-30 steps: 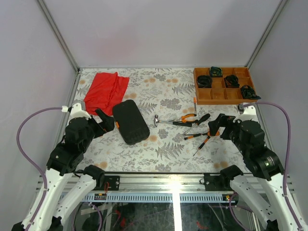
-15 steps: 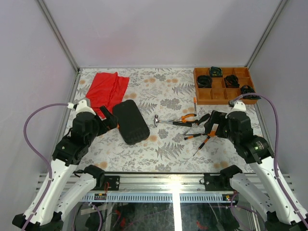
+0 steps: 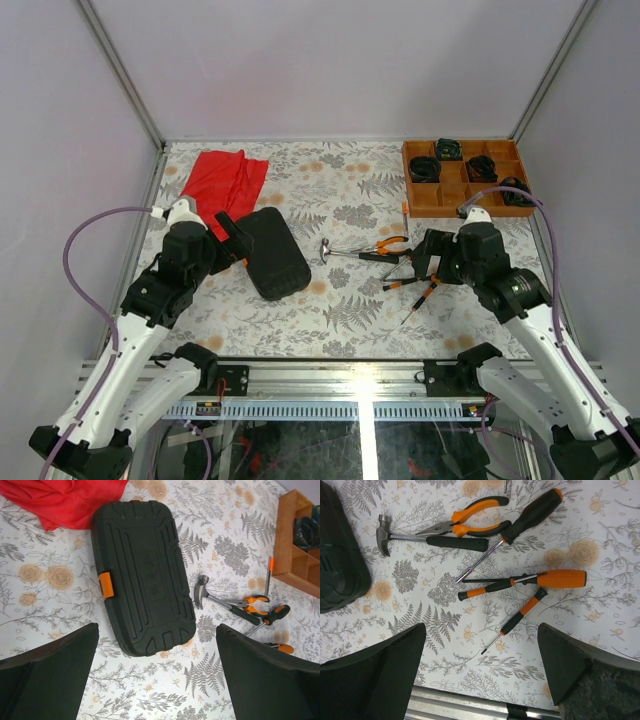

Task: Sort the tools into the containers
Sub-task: Move the storage box to the center of the board.

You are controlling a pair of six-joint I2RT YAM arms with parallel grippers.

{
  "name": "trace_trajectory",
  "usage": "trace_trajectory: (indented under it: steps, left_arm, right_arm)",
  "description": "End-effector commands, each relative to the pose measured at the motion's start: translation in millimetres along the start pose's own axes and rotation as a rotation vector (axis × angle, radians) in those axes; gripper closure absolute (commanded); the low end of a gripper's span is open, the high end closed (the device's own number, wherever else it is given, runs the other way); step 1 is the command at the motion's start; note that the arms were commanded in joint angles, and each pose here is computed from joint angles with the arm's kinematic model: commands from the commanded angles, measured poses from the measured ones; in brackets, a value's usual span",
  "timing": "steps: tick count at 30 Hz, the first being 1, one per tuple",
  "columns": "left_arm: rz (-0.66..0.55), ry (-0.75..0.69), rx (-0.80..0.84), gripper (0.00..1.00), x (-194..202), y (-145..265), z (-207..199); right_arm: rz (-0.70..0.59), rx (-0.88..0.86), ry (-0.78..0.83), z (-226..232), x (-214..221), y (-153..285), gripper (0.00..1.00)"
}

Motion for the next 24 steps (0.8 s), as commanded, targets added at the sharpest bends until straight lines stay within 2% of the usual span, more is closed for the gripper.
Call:
trace_trajectory:
  steps: [1,11,17,24]
  left_arm:
    - [-0.027,0.036,0.096,0.0,-6.9,-3.6,-14.5]
    - [0.04,0.083,0.035,0.0,0.4,-38.9,-4.6]
    - [0.097,0.159,-0.023,0.0,11.7,-75.6,18.2]
    - [0.139,0.164,-0.057,0.0,24.7,-117.3,27.3]
  right_arm:
    - [0.019,-0.069,0.017,8.3,-2.4,-11.5,0.0]
    - [0.093,-0.118,0.047,13.0,5.2,-29.8,0.0]
    - [0.121,-0.166,0.059,15.9,11.4,-34.0,0.01]
    - [0.152,-0.22,0.07,19.7,16.5,-36.2,0.0]
Point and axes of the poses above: each gripper's point midway between its finger pads, its own y axis back along the fingers, its own z axis along the line the jaws close on, x = y × z, the point moved 8 cm from there along y, back along the fingers, and after that the axes turned 6 degrees about y, right-handed, at the moved point
